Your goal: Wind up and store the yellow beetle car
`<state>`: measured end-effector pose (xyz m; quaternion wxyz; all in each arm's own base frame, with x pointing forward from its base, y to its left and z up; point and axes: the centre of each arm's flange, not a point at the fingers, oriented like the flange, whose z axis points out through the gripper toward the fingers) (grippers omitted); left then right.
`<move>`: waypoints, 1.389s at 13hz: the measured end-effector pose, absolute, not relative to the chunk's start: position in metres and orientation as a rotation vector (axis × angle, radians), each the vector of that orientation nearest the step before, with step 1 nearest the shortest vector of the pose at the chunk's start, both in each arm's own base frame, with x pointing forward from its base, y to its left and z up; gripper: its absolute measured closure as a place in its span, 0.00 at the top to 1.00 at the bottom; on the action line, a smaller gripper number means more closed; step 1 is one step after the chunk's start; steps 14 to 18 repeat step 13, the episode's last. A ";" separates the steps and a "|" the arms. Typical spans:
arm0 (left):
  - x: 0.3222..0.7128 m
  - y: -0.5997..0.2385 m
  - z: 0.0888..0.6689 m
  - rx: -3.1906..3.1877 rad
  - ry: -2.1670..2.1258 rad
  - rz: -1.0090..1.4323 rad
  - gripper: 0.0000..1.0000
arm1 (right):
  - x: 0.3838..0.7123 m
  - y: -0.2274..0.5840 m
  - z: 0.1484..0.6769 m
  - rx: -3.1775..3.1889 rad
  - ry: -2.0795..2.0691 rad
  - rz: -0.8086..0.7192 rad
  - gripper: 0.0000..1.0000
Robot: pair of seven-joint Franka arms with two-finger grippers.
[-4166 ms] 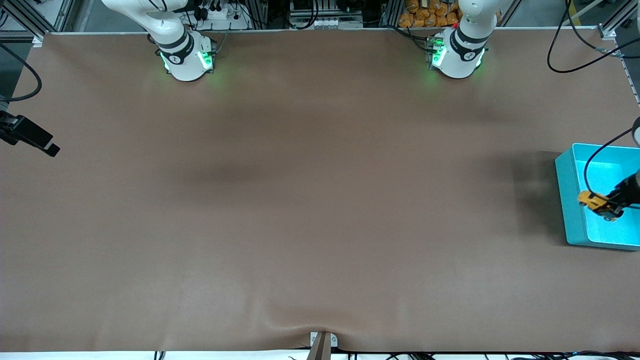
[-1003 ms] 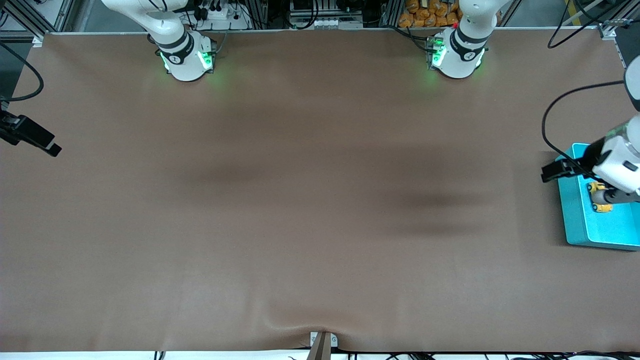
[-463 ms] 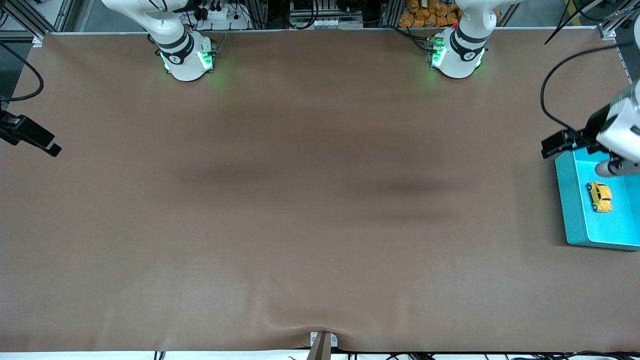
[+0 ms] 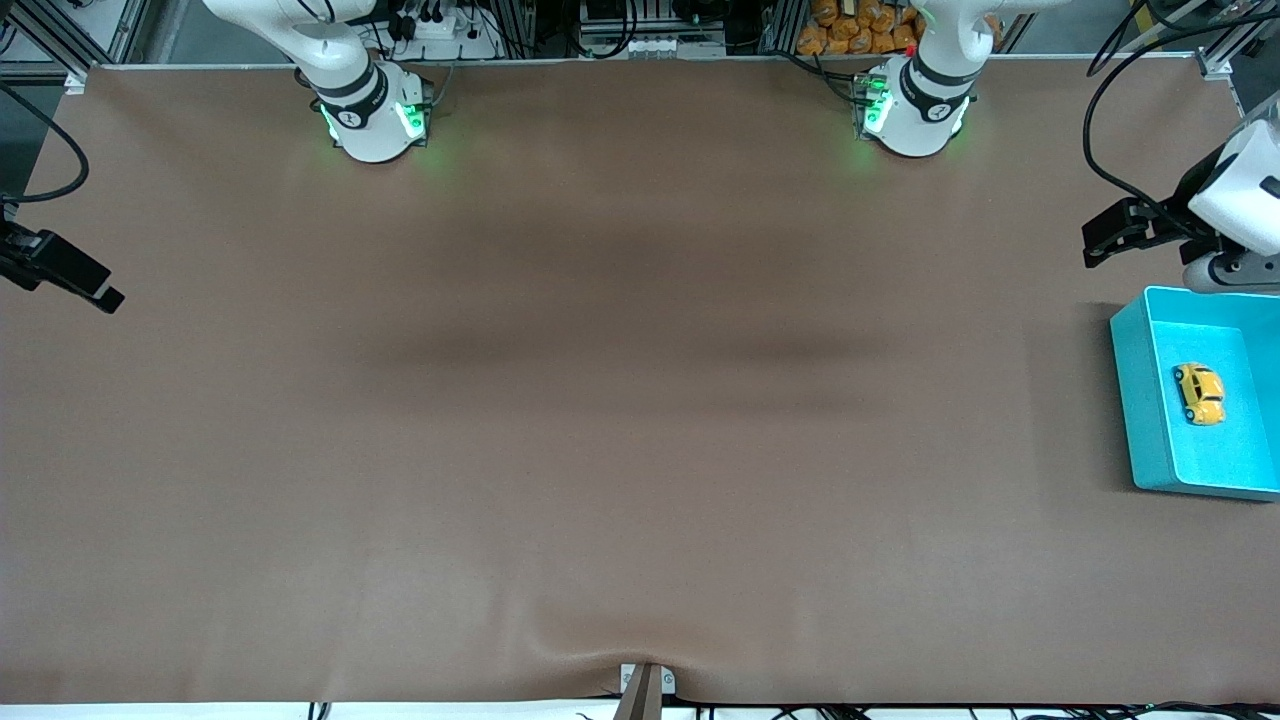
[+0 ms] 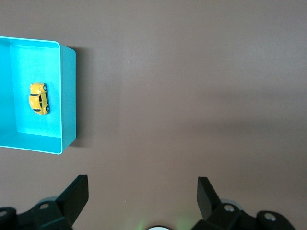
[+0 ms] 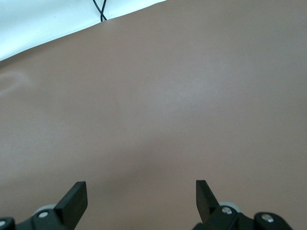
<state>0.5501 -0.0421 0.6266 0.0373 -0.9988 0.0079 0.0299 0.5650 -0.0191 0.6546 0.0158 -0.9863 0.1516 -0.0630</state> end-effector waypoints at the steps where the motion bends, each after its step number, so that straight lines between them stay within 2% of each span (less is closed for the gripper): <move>1: 0.549 -0.044 0.627 -3.079 0.027 0.092 1.00 | 0.565 -0.019 0.655 -3.068 0.471 -0.196 1.00; 18: 0.538 -0.052 0.639 -3.102 0.046 0.089 1.00 | 0.565 -0.019 0.655 -3.068 0.471 -0.196 1.00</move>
